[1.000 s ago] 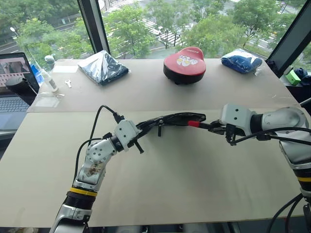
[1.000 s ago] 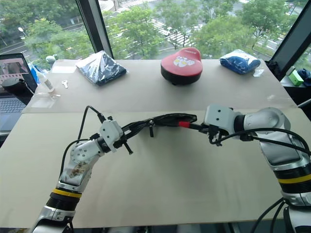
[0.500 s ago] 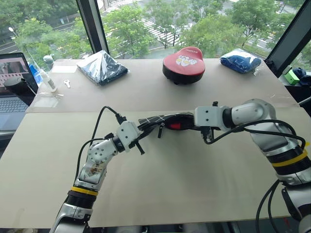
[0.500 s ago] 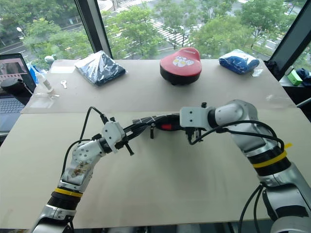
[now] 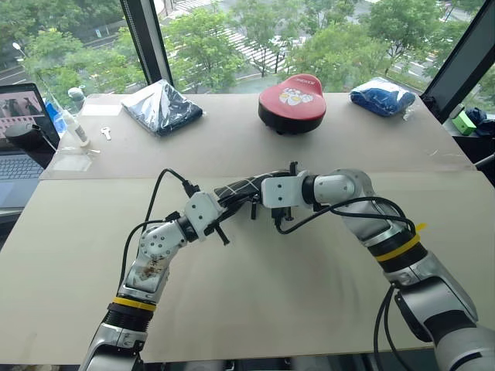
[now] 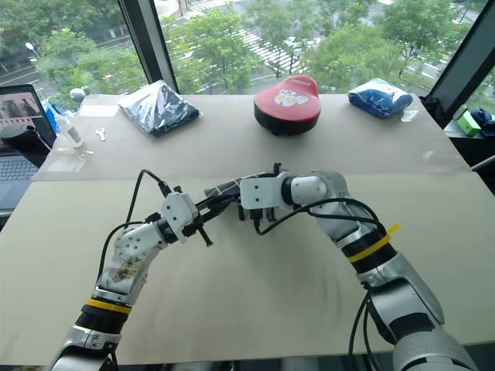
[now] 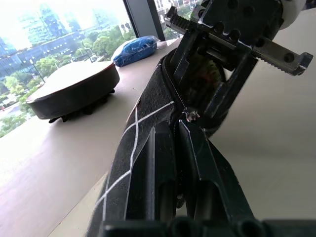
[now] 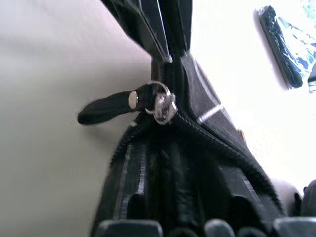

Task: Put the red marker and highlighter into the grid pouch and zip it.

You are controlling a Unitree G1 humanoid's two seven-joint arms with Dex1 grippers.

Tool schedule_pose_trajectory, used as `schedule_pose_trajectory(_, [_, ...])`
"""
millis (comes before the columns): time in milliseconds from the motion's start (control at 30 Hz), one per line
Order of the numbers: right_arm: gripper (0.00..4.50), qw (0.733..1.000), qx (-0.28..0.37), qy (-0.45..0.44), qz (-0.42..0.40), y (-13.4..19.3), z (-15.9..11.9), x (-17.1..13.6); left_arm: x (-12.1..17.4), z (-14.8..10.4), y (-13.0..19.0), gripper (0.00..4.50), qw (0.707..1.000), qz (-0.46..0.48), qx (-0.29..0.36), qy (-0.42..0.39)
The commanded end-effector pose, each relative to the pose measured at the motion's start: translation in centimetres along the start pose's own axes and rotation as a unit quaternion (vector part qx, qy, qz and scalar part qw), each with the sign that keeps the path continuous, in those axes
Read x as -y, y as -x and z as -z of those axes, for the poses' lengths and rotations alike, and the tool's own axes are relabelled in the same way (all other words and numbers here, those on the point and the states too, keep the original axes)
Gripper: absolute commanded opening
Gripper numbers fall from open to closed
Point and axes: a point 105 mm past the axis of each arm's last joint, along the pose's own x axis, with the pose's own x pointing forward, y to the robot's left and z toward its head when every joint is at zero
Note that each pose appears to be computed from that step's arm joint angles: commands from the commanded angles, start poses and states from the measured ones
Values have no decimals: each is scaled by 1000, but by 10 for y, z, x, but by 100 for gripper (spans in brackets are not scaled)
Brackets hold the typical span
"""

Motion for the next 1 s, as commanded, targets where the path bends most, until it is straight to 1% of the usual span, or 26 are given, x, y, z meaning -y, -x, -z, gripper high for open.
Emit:
schedule_pose_trajectory(33, [303, 999, 18, -38, 31, 22, -6, 21, -4, -15, -4, 0, 999, -3, 30, -20])
schedule_pose_trajectory(67, [335, 998, 24, -48, 33, 28, -7, 24, -4, -15, -4, 0, 999, -3, 30, -20])
schedule_pose_trajectory(200, [335, 995, 44, -89, 23, 52, -6, 25, -4, -15, -3, 0, 999, -3, 29, -20])
schedule_pose_trajectory(233, [335, 988, 66, -142, 14, 71, -2, 24, -4, -15, -3, 0, 999, -3, 29, -20])
schedule_pose_trajectory(333, [335, 962, 127, -242, 7, 108, 1, 23, -4, -15, -3, 0, 999, -2, 28, -20])
schedule_pose_trajectory(433, [335, 940, 152, -307, 6, 123, 5, 14, -4, -15, -2, 0, 999, -2, 28, -21])
schedule_pose_trajectory(467, [335, 932, 151, -331, -8, 124, 7, 2, -4, -15, -1, 0, 999, -2, 27, -21])
schedule_pose_trajectory(600, [335, 906, 133, -399, -47, 114, 15, -45, -4, -14, -1, 0, 999, -3, 25, -20])
schedule_pose_trajectory(667, [335, 893, 133, -427, -53, 105, 16, -60, -3, -13, -2, 0, 1000, -3, 24, -18])
schedule_pose_trajectory(700, [335, 890, 126, -435, -50, 94, 19, -69, -3, -13, -2, 0, 1000, -1, 24, -18])
schedule_pose_trajectory(767, [335, 887, 90, -451, -23, 67, 33, -81, -2, -14, -3, 0, 1000, 1, 25, -17])
schedule_pose_trajectory(867, [335, 880, 89, -467, 1, 47, 33, -79, -2, -15, -3, 0, 999, 5, 26, -17])
schedule_pose_trajectory(1000, [335, 875, 116, -470, 18, 26, 20, -64, -4, -15, -4, 0, 999, 7, 24, -19])
